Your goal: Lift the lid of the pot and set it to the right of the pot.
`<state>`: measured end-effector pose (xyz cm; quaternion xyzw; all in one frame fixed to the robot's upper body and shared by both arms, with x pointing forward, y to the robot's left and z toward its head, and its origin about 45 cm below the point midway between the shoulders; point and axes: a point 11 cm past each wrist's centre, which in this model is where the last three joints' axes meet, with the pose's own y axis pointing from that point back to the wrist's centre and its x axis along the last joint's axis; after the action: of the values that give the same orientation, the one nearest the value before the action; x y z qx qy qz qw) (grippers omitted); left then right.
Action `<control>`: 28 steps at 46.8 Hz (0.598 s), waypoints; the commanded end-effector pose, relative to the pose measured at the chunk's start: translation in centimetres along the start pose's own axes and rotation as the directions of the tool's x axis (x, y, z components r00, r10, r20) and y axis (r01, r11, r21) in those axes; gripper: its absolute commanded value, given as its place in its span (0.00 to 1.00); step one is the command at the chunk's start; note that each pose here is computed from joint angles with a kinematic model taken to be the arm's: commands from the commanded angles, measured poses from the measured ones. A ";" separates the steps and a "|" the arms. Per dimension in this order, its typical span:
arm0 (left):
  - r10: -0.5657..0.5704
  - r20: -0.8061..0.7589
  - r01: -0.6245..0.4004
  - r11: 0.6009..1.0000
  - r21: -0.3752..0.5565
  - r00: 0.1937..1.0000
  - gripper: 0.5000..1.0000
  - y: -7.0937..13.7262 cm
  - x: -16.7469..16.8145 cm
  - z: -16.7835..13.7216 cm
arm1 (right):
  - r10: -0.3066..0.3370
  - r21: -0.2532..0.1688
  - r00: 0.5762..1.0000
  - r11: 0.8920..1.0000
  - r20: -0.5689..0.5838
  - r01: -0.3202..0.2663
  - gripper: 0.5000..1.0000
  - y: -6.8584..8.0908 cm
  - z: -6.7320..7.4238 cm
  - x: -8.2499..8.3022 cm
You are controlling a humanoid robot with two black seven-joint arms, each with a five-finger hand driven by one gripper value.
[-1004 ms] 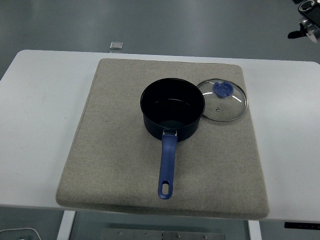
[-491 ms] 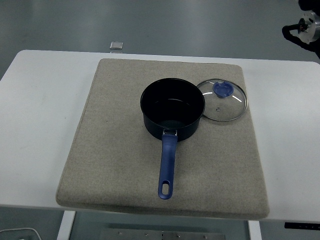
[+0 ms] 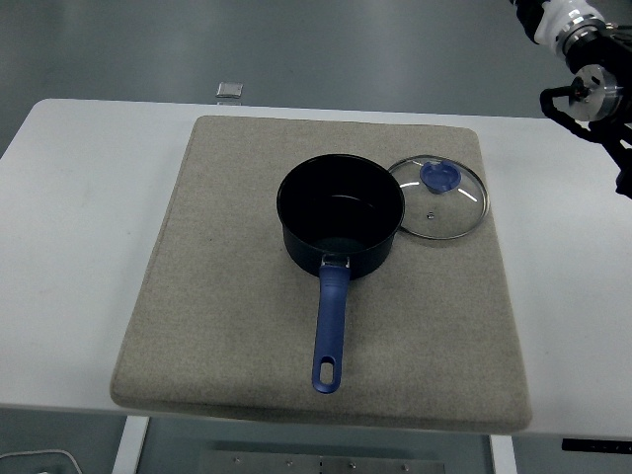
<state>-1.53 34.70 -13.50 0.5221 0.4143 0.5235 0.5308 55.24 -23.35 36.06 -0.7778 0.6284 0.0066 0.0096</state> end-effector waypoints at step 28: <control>0.000 0.000 0.000 1.000 0.000 1.000 1.00 0.0 0.0 0.0 | 0.001 0.020 0.996 1.000 0.089 -0.003 0.82 1.3 4.9 -0.2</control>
<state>-1.52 34.70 -13.50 0.5221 0.4143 0.5236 0.5308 54.01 -23.29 31.39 -0.7789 0.6246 0.0332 0.0452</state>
